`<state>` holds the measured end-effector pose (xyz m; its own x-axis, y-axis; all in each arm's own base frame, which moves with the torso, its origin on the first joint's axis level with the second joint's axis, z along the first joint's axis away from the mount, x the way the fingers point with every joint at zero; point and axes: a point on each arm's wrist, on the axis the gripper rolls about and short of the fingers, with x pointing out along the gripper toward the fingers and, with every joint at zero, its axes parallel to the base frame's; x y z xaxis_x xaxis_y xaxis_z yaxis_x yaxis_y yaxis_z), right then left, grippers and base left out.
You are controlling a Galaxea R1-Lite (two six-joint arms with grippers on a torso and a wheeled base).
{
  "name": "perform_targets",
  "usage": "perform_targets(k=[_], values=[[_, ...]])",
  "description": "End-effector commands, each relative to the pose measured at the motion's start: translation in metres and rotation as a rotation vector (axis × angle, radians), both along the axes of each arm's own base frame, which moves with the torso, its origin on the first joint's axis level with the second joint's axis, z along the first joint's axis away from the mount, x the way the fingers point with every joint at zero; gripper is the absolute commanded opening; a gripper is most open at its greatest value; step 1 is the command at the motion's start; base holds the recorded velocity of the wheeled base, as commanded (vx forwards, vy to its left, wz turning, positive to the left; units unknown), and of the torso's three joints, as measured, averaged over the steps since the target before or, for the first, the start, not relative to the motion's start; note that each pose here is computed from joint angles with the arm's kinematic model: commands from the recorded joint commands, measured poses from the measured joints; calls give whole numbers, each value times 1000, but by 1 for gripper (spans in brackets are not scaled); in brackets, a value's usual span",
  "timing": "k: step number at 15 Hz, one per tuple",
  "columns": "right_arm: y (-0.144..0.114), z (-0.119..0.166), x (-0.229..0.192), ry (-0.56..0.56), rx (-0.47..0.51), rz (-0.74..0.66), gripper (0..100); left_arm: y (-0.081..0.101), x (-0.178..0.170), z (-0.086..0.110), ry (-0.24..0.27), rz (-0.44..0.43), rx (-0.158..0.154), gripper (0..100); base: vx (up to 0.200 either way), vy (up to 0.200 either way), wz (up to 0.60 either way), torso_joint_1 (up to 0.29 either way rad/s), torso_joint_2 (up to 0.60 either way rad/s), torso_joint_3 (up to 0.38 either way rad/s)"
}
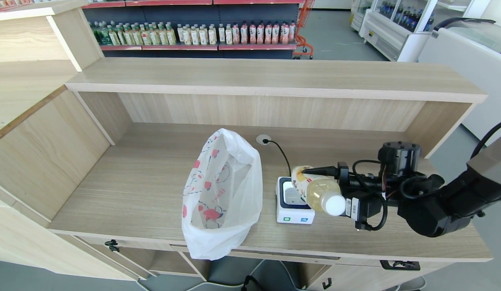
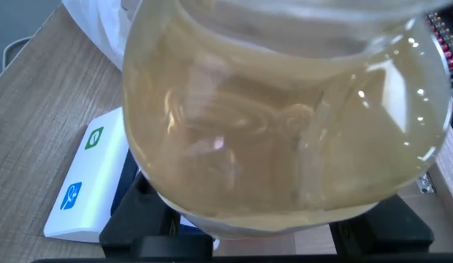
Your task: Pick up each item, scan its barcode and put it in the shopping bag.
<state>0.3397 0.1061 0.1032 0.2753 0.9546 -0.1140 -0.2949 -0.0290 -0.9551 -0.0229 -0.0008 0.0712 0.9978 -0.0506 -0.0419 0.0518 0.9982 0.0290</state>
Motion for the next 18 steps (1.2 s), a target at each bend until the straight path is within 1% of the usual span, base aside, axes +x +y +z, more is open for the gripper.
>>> perform_targets(k=[1,6,10,18], values=[[0,-4,2,9,-2,3,0,0,0,0,0,0,0,100,0,0,0,0,0,0],[4,-11,10,15,-3,8,0,0,0,0,0,0,0,100,0,0,0,0,0,0],[13,-11,23,-7,7,23,0,0,0,0,0,0,0,100,0,0,0,0,0,0],[17,-16,25,7,10,49,0,0,0,0,0,0,0,100,0,0,0,0,0,0]])
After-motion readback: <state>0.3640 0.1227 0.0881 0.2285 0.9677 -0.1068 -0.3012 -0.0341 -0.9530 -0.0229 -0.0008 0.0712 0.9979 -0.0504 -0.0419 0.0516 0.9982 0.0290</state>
